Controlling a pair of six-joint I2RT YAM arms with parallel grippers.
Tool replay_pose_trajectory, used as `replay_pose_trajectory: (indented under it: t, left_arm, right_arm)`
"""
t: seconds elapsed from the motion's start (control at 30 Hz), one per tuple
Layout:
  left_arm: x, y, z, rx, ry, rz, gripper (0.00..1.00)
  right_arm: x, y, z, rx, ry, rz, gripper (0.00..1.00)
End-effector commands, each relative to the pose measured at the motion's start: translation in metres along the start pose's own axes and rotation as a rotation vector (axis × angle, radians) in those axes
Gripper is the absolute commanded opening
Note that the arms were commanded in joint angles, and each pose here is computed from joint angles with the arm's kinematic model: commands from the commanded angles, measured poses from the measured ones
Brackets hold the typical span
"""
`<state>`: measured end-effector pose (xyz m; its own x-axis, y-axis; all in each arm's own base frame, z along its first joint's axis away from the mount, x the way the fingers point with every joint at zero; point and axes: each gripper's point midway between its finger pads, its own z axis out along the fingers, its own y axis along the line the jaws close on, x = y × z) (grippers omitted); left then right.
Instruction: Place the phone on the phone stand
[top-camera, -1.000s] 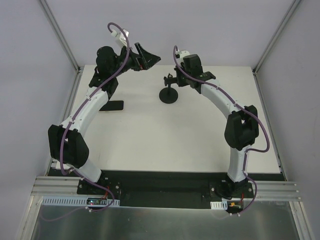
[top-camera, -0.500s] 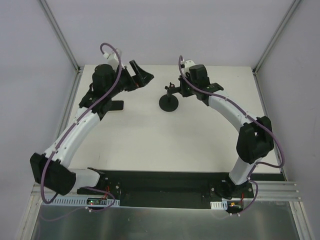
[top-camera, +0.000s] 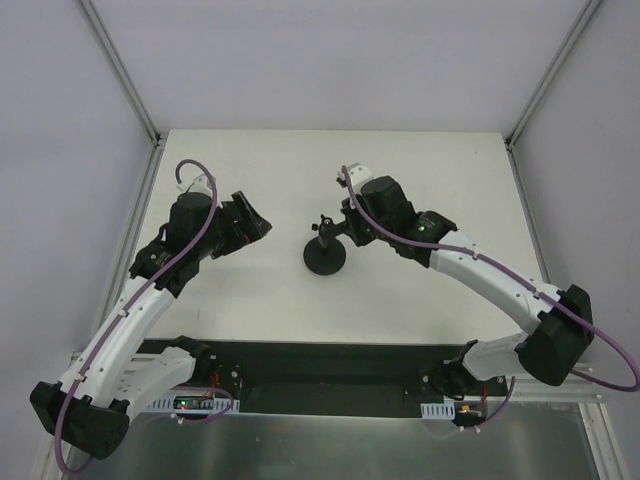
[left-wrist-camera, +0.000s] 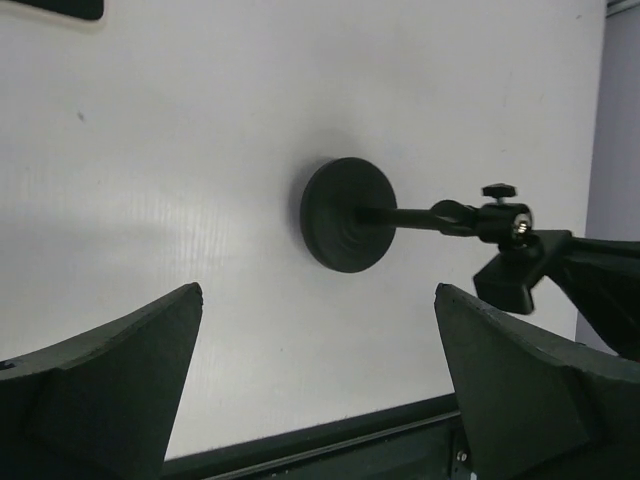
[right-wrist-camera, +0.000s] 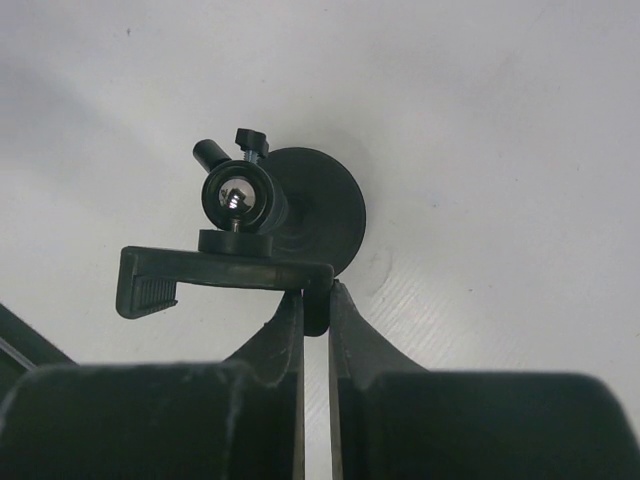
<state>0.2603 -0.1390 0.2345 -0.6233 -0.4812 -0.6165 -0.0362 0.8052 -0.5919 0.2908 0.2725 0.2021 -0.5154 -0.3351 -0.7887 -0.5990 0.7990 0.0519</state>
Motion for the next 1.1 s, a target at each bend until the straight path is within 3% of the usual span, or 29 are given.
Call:
replay_pose_trajectory:
  t: [0.0,0.17,0.3,0.4,0.5,0.53,0.6,0.63,0.73,0.87,1.07]
  left_arm:
    - [0.014,0.031,-0.010,-0.139,0.028,-0.075,0.99]
    - [0.015,0.041,-0.009,-0.180,0.022,-0.172,0.99]
    - [0.020,0.051,-0.003,-0.245,0.084,-0.289,0.99]
    - [0.022,0.070,0.003,-0.337,0.129,-0.417,0.99]
    - [0.015,0.088,0.008,-0.401,0.113,-0.501,0.99]
    - [0.012,0.092,0.009,-0.417,0.105,-0.515,0.99]
    - [0.009,0.098,0.014,-0.448,0.106,-0.540,0.99]
    - [0.005,0.098,0.018,-0.444,0.102,-0.535,0.99]
    - [-0.008,0.093,0.034,-0.425,0.121,-0.477,0.99]
    - [-0.029,0.089,0.058,-0.405,0.128,-0.403,0.99]
    - [-0.087,0.095,0.109,-0.287,0.009,-0.224,0.99]
  right_arm:
    - [-0.041,0.008,-0.032,0.040,-0.190,0.041,0.01]
    - [-0.020,0.015,-0.030,0.061,-0.154,0.024,0.01]
    - [-0.011,0.017,-0.029,0.069,-0.147,0.030,0.01]
    - [-0.008,0.018,-0.028,0.075,-0.147,0.026,0.07]
    - [-0.007,0.022,-0.026,0.064,-0.148,0.023,0.27]
    - [-0.006,0.022,-0.025,0.064,-0.147,0.023,0.44]
    - [-0.005,0.023,-0.025,0.065,-0.154,0.025,0.61]
    - [-0.007,0.025,-0.027,0.059,-0.166,0.025,0.78]
    - [-0.012,0.027,-0.037,0.033,-0.213,0.048,0.98]
    - [-0.025,0.025,-0.064,0.011,-0.312,0.081,0.96]
    - [-0.007,-0.009,-0.097,0.103,-0.462,0.107,0.96]
